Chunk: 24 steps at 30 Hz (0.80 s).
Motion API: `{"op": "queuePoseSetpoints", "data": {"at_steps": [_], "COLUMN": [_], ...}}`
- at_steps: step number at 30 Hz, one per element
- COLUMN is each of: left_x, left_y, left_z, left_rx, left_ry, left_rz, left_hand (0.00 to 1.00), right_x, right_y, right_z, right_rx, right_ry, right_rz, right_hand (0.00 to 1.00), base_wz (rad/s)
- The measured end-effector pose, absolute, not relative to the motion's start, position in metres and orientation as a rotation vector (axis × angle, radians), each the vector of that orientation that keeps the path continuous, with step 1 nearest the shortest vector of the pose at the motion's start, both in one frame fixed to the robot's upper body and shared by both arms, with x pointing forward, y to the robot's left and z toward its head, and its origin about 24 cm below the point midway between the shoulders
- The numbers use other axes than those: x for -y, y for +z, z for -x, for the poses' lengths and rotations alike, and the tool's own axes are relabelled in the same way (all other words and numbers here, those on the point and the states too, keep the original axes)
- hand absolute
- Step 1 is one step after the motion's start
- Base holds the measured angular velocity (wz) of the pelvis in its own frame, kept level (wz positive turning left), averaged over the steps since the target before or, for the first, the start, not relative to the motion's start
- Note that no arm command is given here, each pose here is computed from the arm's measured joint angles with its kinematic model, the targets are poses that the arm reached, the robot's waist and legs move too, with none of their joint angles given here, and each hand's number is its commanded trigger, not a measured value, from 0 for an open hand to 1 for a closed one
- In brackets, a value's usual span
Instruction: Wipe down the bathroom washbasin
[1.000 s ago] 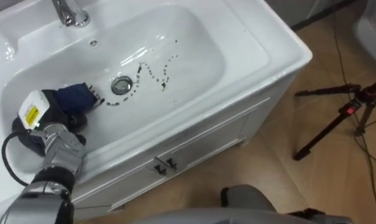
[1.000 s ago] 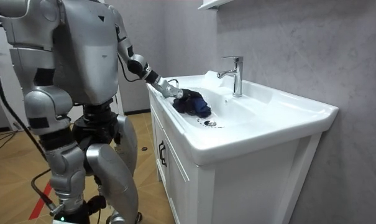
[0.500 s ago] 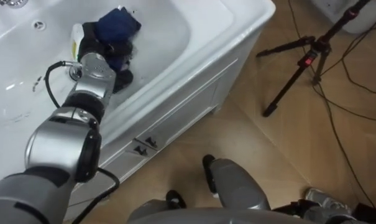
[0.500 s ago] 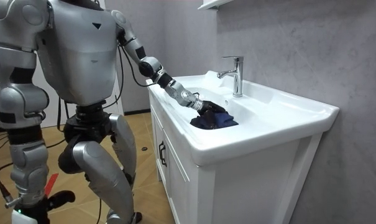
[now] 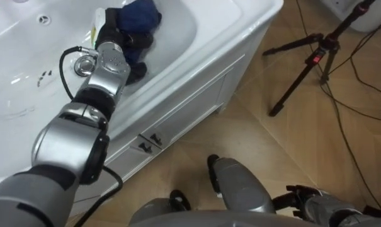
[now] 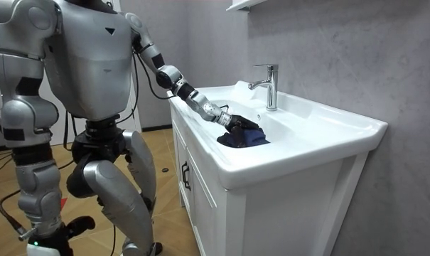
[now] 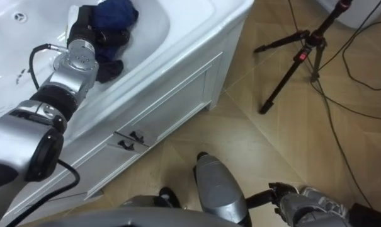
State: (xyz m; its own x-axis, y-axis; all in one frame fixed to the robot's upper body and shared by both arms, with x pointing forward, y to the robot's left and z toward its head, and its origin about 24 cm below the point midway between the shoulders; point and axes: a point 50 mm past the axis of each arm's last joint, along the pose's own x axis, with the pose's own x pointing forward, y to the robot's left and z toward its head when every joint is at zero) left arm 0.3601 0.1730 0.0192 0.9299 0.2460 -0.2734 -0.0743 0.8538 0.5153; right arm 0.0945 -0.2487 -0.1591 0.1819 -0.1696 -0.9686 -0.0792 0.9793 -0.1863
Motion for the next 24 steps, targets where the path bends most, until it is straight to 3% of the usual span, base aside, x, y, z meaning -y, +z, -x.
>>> {"op": "queuePoseSetpoints", "data": {"at_steps": [12,24], "left_x": [-0.191,-0.279], "left_y": [0.015,-0.02], "left_z": [-0.357,-0.307], "left_rx": [-0.346,-0.59], "left_ry": [0.17,0.337], "left_rz": [-0.596,-0.737], "left_hand": [1.0,1.0], "right_x": [0.251,0.262], "right_y": [-0.16,-0.159], "right_z": [-0.088,-0.076], "right_rx": [-1.422,-1.445], "right_ry": [-0.075,-0.122], "right_rz": [0.219,0.233], "right_hand": [0.0,0.0], "base_wz": [-0.04,-0.13]}}
